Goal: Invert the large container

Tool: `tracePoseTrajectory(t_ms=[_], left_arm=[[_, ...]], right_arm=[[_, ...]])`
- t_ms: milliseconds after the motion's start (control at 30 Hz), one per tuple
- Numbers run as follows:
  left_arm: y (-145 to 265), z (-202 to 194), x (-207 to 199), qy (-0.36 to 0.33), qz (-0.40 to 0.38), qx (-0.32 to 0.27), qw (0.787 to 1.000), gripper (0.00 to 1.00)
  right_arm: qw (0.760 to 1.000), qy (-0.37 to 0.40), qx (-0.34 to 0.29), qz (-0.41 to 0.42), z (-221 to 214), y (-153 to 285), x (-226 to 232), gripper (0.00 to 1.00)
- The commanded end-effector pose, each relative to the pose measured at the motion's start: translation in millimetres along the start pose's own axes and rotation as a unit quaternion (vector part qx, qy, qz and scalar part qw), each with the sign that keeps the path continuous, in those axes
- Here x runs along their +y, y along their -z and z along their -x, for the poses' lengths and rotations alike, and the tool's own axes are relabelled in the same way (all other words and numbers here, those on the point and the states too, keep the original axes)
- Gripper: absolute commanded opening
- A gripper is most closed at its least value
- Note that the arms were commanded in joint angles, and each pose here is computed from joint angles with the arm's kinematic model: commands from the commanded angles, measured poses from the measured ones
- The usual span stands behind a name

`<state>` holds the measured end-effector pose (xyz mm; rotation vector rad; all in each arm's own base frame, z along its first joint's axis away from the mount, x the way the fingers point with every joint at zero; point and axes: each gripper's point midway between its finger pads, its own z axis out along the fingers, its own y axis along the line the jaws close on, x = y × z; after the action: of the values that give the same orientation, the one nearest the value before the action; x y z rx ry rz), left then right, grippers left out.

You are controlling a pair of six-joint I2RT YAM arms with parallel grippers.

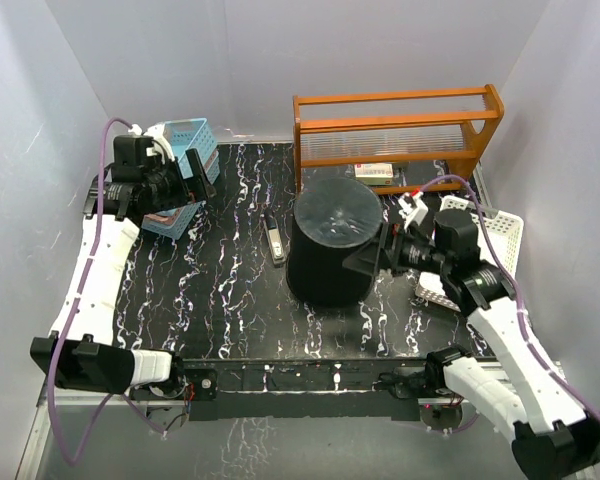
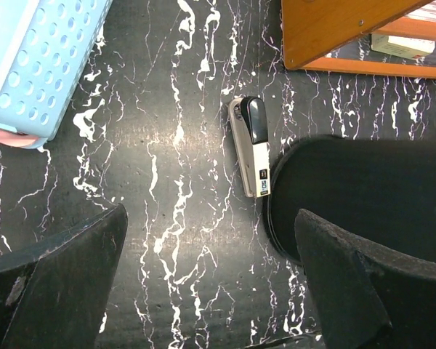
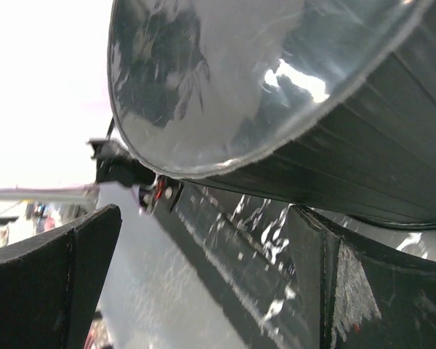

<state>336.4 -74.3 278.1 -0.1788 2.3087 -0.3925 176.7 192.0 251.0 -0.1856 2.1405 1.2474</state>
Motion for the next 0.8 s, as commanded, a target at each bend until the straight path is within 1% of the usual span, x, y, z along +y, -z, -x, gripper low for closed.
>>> tracePoseTrajectory(t_ms=[0, 100, 200, 233, 300, 367, 433, 500, 600, 633, 667, 700, 733, 767], left_arm=[[18.6, 1.4, -0.9, -0.026, -0.005, -0.026, 0.999, 0.99], [17.8, -5.7, 4.1, -0.035, 0.003, -0.016, 0.999, 0.99], [16.2, -11.1, 4.4, -0.038, -0.003, -0.015, 0.999, 0.99], [16.5, -11.5, 1.3, -0.041, -0.012, -0.016, 0.999, 0.99], [18.3, -14.2, -14.5, -0.051, -0.061, -0.018, 0.997, 0.99], [22.0, -18.6, -35.1, -0.055, -0.126, -0.022, 0.990, 0.99], [25.3, -19.1, -47.8, -0.055, -0.166, -0.034, 0.984, 0.99], [26.7, -22.9, -51.1, -0.056, -0.180, -0.039, 0.981, 0.99], [26.9, -30.2, -48.8, -0.056, -0.180, -0.035, 0.981, 0.99], [27.6, -33.1, -48.1, -0.057, -0.179, -0.031, 0.982, 0.99], [28.5, -35.4, -47.2, -0.059, -0.178, -0.028, 0.982, 0.99], [28.7, -36.8, -46.0, -0.060, -0.176, -0.027, 0.982, 0.99], [28.9, -36.3, -44.5, -0.061, -0.171, -0.027, 0.983, 0.99], [29.2, -34.0, -44.0, -0.062, -0.167, -0.028, 0.984, 0.99]], right_arm=[[0.991, 0.084, -0.108, -0.007, 80.1, -12.9, 12.5, 0.98], [0.987, 0.091, -0.106, -0.083, 93.0, -3.8, -1.1, 0.98], [0.970, 0.114, -0.136, -0.164, 98.5, 28.4, -11.0, 0.98], [0.965, 0.118, -0.142, -0.188, 95.1, 40.5, -14.3, 0.98], [0.953, 0.116, -0.151, -0.234, 85.1, 65.0, -21.5, 0.98], [0.940, 0.092, -0.161, -0.286, 73.2, 88.3, -32.8, 0.98], [0.919, 0.042, -0.179, -0.349, 62.2, 109.3, -51.9, 0.98], [0.902, 0.013, -0.160, -0.400, 47.1, 115.1, -74.4, 0.98], [0.871, -0.027, -0.131, -0.473, 36.2, 112.6, -109.8, 0.98], [0.871, -0.024, -0.119, -0.476, 38.9, 105.8, -114.4, 0.98], [0.878, -0.015, -0.110, -0.466, 44.3, 96.7, -114.4, 0.97], [0.878, -0.011, -0.103, -0.467, 48.3, 90.4, -117.6, 0.94], [0.874, -0.008, -0.102, -0.475, 53.4, 87.1, -122.5, 0.89], [0.860, -0.006, -0.105, -0.500, 57.6, 89.2, -132.3, 0.79]])
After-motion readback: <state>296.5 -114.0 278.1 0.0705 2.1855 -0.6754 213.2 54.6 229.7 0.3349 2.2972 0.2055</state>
